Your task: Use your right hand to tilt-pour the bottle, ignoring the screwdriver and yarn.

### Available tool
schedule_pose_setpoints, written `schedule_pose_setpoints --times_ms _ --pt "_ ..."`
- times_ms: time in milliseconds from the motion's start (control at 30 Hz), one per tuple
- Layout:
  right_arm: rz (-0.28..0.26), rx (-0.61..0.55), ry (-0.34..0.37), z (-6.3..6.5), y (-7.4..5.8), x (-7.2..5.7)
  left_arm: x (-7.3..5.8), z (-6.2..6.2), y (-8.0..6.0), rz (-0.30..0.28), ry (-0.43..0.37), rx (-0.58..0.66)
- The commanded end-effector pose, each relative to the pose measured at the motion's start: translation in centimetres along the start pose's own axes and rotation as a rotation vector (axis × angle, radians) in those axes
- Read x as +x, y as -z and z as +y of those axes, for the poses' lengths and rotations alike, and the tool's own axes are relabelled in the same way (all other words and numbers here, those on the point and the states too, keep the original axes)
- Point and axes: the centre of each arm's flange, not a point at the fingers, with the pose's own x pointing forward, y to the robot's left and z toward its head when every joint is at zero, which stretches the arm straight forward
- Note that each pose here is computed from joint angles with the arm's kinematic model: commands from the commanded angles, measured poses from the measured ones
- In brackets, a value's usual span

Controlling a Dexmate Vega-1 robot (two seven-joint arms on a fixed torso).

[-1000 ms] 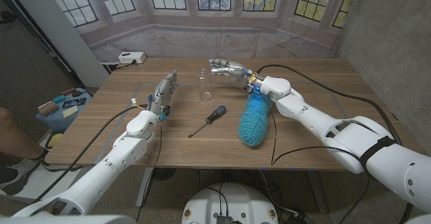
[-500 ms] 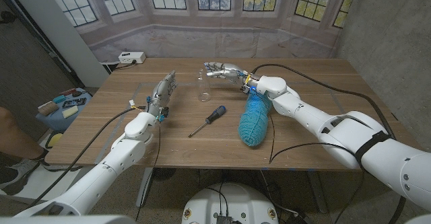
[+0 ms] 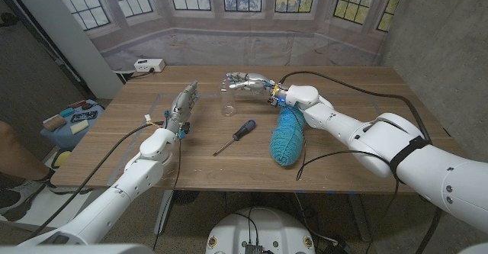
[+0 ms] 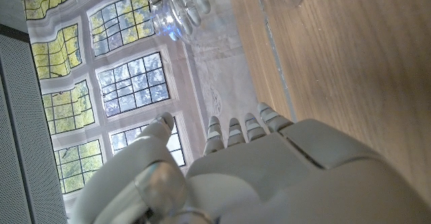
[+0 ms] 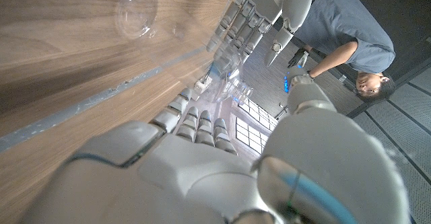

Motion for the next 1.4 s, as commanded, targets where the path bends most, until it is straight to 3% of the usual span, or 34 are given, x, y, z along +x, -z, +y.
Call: schedule_pose_setpoints --times_ms 33,433,1033,1400 --pt "0.055 0.007 0.000 -0.1 0.1 1.3 0.2 0.5 -0.1 0.000 0.004 0.006" --pt "0.089 -0.005 -0.006 -0.6 -0.5 2.2 0.0 0.4 -0.2 0.003 0.000 0.005" --pt "0.053 -0.026 -0.021 -0.2 -1.3 2.7 0.0 0.0 -0.3 0.003 0.014 0.009" --pt "0.041 -0.055 -0.036 -0.6 -2.7 3.5 -0.5 -0.4 -0.1 0.003 0.015 0.000"
